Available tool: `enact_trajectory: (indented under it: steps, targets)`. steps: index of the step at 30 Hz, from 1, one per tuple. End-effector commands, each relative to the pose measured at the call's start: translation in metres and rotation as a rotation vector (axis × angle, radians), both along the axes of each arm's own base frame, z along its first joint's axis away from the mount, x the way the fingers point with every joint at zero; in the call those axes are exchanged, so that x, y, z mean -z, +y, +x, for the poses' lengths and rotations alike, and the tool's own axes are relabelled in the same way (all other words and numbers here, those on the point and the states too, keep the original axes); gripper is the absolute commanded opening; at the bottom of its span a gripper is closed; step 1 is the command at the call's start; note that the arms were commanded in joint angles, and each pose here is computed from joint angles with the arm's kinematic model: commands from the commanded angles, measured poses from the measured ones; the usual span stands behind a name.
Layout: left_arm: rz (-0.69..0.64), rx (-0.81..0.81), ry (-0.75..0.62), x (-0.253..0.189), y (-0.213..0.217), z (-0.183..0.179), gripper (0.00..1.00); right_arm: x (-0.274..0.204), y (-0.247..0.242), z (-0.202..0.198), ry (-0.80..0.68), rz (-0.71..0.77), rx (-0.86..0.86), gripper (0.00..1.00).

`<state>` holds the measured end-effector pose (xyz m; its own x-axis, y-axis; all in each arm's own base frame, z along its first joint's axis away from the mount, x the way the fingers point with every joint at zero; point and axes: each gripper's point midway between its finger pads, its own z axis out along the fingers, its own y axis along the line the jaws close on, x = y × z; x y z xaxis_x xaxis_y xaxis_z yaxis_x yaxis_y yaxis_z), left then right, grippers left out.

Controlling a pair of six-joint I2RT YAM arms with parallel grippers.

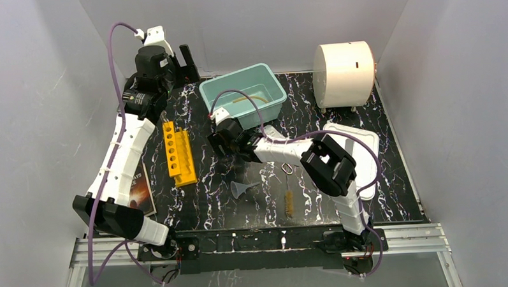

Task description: Organize the chemistry lab equipment

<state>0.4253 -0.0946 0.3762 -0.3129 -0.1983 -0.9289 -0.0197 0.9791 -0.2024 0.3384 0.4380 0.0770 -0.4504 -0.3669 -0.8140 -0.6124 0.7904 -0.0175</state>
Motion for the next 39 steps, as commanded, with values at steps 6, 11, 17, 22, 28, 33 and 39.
enact_trajectory:
  steps: [6,11,17,22,28,33,39]
  targets:
    - [0.014,-0.013,-0.028,-0.009,0.003,0.002,0.92,-0.030,0.025,0.022,-0.114,0.064,-0.010,0.79]
    - [0.013,0.007,-0.031,-0.008,-0.001,0.003,0.93,-0.029,0.026,0.029,-0.145,0.029,-0.003,0.76]
    - [0.017,0.008,-0.026,-0.005,-0.001,0.003,0.93,-0.031,0.028,0.026,-0.132,0.034,-0.024,0.60]
    - [0.025,-0.008,-0.038,-0.010,0.003,0.002,0.93,-0.040,0.028,0.018,-0.118,0.049,-0.042,0.57]
    - [0.029,-0.034,-0.059,-0.022,0.009,-0.003,0.93,-0.073,0.031,-0.001,-0.088,0.117,-0.114,0.57]
    - [0.030,-0.063,-0.083,-0.035,0.016,-0.006,0.93,-0.117,0.032,-0.021,-0.073,0.213,-0.184,0.57]
    - [-0.131,-0.104,-0.115,-0.062,0.014,-0.019,0.93,-0.169,0.022,-0.029,-0.115,0.302,-0.194,0.57]
